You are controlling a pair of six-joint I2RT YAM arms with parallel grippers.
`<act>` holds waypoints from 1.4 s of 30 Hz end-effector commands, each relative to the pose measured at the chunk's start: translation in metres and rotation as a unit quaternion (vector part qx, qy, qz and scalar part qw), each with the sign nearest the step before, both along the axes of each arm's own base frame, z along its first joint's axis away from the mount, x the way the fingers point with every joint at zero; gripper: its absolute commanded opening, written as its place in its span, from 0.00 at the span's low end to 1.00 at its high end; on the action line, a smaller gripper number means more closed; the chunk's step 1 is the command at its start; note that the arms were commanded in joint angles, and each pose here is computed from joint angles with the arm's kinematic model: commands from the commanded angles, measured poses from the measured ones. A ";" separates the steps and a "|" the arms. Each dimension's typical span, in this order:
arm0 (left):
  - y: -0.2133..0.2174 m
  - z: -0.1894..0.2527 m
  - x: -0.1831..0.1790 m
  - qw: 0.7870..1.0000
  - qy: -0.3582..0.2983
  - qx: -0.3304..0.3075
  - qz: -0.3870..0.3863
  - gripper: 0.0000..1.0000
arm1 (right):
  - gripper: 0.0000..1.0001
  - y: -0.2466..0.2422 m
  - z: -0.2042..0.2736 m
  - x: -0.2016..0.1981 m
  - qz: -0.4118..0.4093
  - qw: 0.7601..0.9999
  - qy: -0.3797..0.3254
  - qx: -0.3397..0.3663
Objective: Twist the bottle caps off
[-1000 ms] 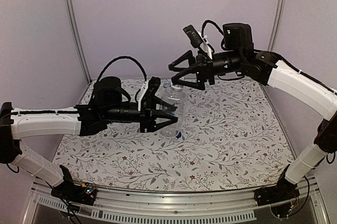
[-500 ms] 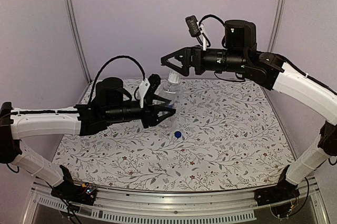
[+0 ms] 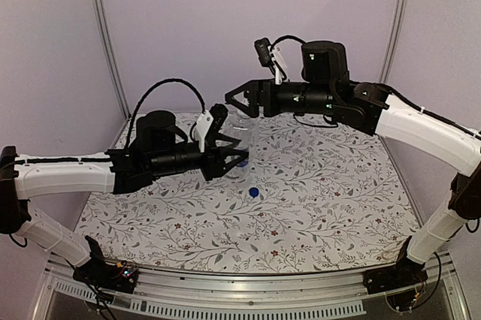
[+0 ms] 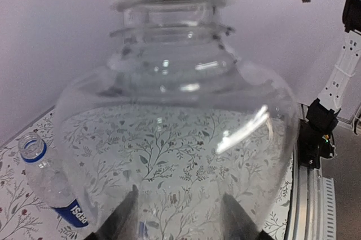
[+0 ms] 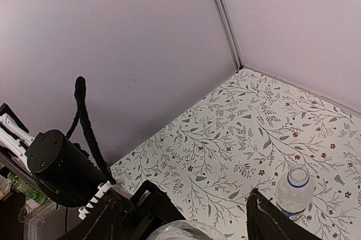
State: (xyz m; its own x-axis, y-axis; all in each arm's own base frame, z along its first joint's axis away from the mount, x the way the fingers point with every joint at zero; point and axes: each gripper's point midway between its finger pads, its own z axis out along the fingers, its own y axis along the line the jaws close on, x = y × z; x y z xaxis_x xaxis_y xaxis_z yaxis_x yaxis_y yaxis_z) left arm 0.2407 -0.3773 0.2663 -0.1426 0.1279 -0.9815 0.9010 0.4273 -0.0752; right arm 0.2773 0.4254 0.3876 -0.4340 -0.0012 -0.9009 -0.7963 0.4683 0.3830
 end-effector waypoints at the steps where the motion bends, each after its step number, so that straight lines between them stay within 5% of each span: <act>1: 0.001 0.020 0.001 1.000 -0.016 -0.012 0.016 0.36 | 0.72 0.004 -0.008 -0.001 -0.006 1.000 0.003 -0.004; 21: 0.005 0.020 0.006 0.999 -0.014 -0.013 0.035 0.43 | 0.48 -0.004 -0.012 -0.002 -0.017 1.000 -0.004 -0.010; 29: 0.004 0.020 0.004 0.999 -0.012 -0.013 0.028 0.45 | 0.24 -0.003 -0.006 -0.011 0.007 1.000 -0.022 -0.004; 33: -0.003 0.023 -0.008 1.000 -0.012 -0.020 -0.015 0.48 | 0.02 -0.007 0.005 -0.020 0.029 0.998 -0.056 0.002; 42: -0.019 0.030 -0.054 0.986 0.001 -0.046 -0.162 0.51 | 0.00 -0.010 0.021 -0.060 0.168 0.975 -0.147 -0.005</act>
State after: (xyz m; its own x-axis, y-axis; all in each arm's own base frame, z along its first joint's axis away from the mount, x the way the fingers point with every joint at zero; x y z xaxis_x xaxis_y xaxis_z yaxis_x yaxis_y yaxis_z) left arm 0.2230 -0.3846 0.2759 -0.1390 0.1086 -0.9843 0.9419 0.3213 -0.0975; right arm 0.2445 0.4185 0.3848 -0.2788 -0.1062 -0.9545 -0.9108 0.3444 0.2277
